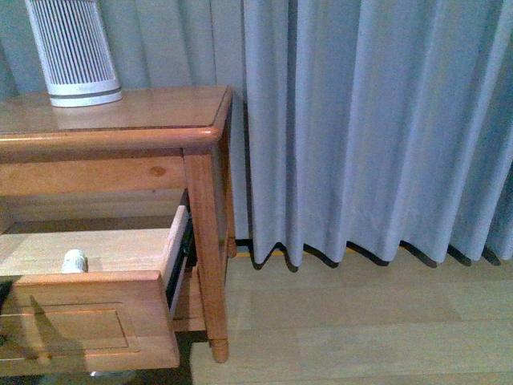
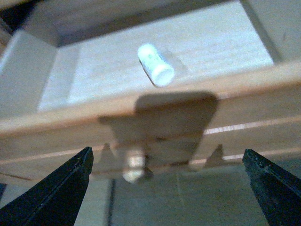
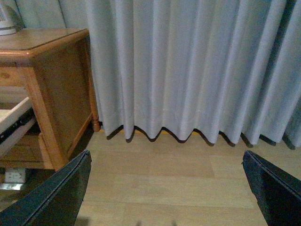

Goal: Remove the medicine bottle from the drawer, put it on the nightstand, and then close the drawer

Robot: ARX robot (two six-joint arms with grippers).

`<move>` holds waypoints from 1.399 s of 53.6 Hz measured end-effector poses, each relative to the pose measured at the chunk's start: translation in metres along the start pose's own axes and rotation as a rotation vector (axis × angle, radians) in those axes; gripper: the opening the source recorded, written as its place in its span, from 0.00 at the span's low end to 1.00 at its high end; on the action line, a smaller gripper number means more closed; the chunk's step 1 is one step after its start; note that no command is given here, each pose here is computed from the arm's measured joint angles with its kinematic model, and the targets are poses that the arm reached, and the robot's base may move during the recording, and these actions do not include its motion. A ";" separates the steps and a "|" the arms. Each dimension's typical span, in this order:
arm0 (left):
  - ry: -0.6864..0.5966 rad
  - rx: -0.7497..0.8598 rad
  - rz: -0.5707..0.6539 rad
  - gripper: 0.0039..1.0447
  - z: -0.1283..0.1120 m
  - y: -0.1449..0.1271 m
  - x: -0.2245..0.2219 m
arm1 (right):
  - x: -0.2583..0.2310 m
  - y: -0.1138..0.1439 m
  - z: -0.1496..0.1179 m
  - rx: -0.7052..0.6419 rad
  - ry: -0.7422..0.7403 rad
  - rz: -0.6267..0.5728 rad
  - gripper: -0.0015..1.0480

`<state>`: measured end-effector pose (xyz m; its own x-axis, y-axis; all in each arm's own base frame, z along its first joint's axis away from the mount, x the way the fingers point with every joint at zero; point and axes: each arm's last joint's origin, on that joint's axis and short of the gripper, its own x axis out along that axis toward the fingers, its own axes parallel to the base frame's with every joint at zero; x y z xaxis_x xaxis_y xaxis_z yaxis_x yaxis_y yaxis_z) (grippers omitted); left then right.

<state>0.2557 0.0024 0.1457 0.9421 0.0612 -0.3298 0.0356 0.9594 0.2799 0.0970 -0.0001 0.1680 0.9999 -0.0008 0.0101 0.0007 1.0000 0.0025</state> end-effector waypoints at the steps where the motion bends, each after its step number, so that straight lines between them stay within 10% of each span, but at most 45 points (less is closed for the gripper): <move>1: -0.011 0.001 0.001 0.94 0.006 0.002 -0.004 | 0.000 0.000 0.000 0.000 0.000 0.000 0.93; 19: -0.354 -0.079 0.133 0.94 0.087 0.022 -0.095 | 0.000 0.000 0.000 0.000 0.000 0.000 0.93; 46: -0.290 -0.335 0.105 0.93 -0.001 -0.012 -0.147 | 0.000 0.000 0.000 0.000 0.000 0.000 0.93; 75: -0.327 -0.294 -0.020 0.03 -0.031 -0.002 -0.149 | 0.000 0.000 0.000 0.000 0.000 0.000 0.93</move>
<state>0.1050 -0.0005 0.1666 0.9999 -0.0031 -0.0166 0.0029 1.0000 -0.0078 0.0970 -0.0001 0.1680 0.9999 -0.0004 0.0101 0.0004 1.0000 0.0025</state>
